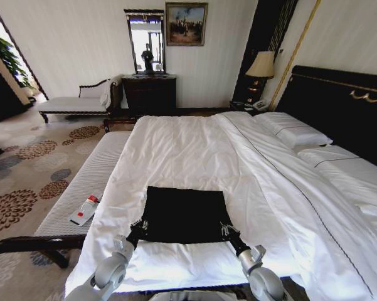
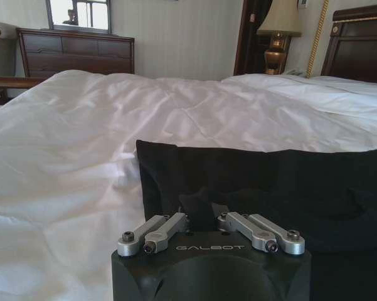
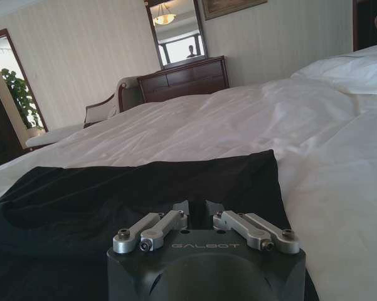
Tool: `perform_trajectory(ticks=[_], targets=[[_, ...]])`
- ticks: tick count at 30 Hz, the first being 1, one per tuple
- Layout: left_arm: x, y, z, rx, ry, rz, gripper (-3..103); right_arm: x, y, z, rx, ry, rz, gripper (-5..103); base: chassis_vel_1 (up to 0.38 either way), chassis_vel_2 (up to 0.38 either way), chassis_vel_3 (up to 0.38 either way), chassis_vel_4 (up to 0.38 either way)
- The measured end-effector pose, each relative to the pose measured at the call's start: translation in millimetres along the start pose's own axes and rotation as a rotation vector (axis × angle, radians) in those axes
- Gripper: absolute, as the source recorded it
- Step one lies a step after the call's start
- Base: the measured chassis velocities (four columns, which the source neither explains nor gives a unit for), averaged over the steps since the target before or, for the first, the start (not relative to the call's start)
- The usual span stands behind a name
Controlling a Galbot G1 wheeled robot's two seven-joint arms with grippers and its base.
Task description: Fold the clothes on the bed.
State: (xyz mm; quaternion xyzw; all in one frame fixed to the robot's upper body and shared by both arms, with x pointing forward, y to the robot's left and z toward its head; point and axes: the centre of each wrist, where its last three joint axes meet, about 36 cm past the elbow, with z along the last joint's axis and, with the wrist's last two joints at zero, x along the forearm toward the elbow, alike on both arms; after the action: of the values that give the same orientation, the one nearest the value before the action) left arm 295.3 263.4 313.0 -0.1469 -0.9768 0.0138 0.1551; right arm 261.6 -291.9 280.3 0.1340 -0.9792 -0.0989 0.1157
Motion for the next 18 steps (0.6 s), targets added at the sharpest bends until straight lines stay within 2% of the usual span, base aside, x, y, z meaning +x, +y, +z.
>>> perform_trajectory(ticks=[3,4,6,7,8,9,10,11,12,14,15,16,18], targets=[[10.5,1.3,0.1,-0.038,-0.004,0.012,23,8.1,1.7,-2.1,0.003,-0.009,-0.002,30,0.000,0.000,0.000,0.000],[16.0,1.6,0.5,-0.050,-0.006,0.016,33,13.5,2.4,-0.9,0.010,-0.018,-0.003,35,0.000,0.000,0.000,0.000],[18.8,1.8,0.6,-0.055,-0.007,0.015,33,17.0,2.7,0.6,0.013,-0.022,-0.003,35,0.000,0.000,0.000,0.000],[25.1,3.2,0.1,-0.062,-0.010,0.008,44,26.8,3.4,5.3,0.020,-0.026,0.001,41,0.000,0.000,0.000,0.000],[30.6,5.0,-0.5,-0.060,-0.013,-0.002,49,36.0,4.3,10.0,0.020,-0.024,0.009,46,0.000,0.000,0.000,0.000],[34.0,6.9,-1.1,-0.057,-0.016,-0.010,49,42.2,5.3,13.0,0.015,-0.024,0.018,51,0.000,0.000,0.000,0.000],[34.0,6.9,-1.1,-0.057,-0.016,-0.010,49,42.2,5.3,13.0,0.015,-0.024,0.018,51,0.000,0.000,0.000,0.000],[37.4,10.4,-2.7,-0.047,-0.020,-0.024,55,48.9,6.3,16.0,0.009,-0.027,0.029,57,0.000,0.000,0.000,0.000],[39.6,14.6,-5.4,-0.024,-0.026,-0.043,60,55.8,6.4,18.0,0.004,-0.032,0.046,57,0.000,0.000,0.000,0.000],[38.3,23.4,-12.1,0.029,-0.035,-0.071,71,66.0,6.4,18.6,-0.004,-0.043,0.075,68,0.000,0.000,0.000,0.000],[38.3,23.4,-12.1,0.029,-0.035,-0.071,71,66.0,6.4,18.6,-0.004,-0.043,0.075,68,0.000,0.000,0.000,0.000],[35.8,26.3,-14.6,0.044,-0.040,-0.078,71,68.6,6.4,18.5,-0.008,-0.045,0.083,73,0.000,0.000,0.000,0.000],[13.2,40.5,-27.2,0.124,-0.051,-0.105,82,76.6,6.1,14.8,-0.015,-0.057,0.111,84,0.000,0.000,0.000,0.000]])
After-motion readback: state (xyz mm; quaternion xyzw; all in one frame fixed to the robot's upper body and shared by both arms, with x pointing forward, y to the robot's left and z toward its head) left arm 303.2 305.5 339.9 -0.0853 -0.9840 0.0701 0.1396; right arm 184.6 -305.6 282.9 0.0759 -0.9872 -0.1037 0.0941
